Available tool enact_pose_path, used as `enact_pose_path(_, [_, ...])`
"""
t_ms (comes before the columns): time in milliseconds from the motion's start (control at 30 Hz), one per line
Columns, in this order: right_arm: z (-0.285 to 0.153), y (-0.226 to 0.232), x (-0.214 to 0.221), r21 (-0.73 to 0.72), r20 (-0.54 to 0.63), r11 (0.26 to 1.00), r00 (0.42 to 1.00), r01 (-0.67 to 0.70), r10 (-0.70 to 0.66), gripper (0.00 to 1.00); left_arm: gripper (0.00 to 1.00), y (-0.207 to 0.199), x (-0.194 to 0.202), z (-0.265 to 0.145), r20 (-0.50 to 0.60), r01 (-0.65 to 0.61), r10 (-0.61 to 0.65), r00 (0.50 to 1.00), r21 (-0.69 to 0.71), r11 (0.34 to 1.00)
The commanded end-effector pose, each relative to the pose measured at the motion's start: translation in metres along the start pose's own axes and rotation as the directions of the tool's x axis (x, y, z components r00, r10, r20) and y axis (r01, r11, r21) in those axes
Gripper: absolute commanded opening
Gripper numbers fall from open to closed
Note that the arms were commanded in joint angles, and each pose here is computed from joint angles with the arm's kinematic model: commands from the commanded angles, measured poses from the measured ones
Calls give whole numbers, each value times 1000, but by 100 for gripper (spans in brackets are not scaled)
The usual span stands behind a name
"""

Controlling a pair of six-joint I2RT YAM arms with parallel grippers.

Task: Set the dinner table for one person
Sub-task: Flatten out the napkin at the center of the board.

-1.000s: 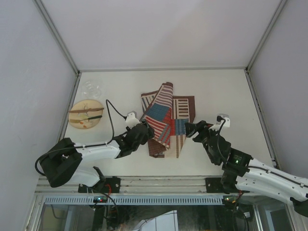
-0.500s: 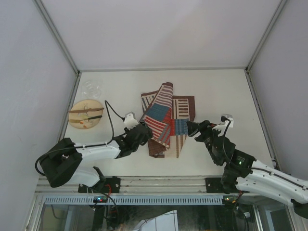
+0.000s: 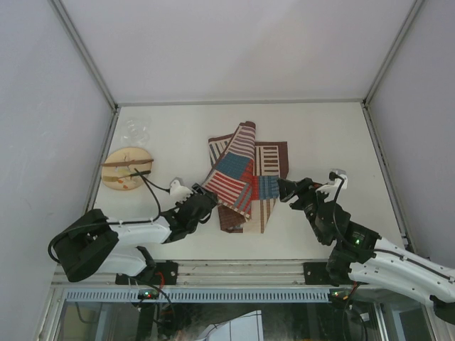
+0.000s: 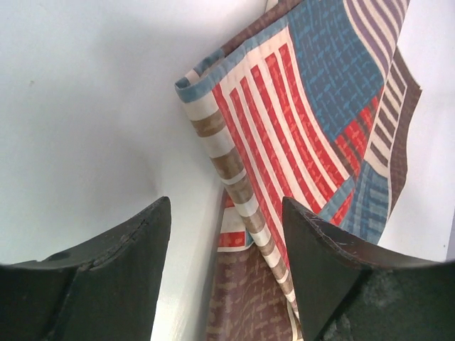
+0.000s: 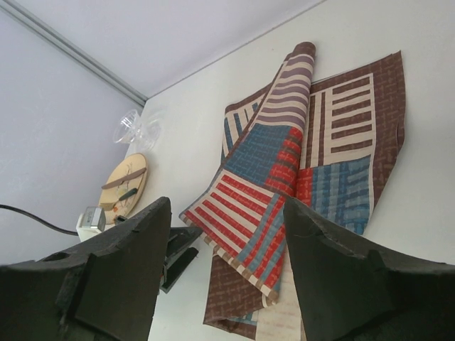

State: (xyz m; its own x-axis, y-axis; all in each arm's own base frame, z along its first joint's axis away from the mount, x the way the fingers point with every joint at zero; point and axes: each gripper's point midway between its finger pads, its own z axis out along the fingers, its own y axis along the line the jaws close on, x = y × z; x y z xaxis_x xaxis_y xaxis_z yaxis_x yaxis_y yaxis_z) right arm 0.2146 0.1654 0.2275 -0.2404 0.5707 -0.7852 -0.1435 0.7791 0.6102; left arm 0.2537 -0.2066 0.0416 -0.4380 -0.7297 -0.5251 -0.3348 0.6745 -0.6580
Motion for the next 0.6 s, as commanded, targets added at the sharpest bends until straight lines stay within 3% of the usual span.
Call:
enact_pose_path(0, [-1,0,-1,2,-5,1000,1000,-18,18,65,68,-10,-21,-1,101,83,-88,991,46,995])
enact_pose_path(167, [-3,-2,2,6,-21,1000,1000,-21,21,65,68,-12,-21,12,111,85,-92,990,65,994])
enact_pose_path(467, [-7,-5,-1,10,-17,1000,999,-30,30,64,62,-14,6,52,-18,163,-162,987,82,983])
enact_pose_path(567, [-7,-7,1,17,-21,999,999,-28,28,64,48,-17,10,60,-29,166,-164,986,100,981])
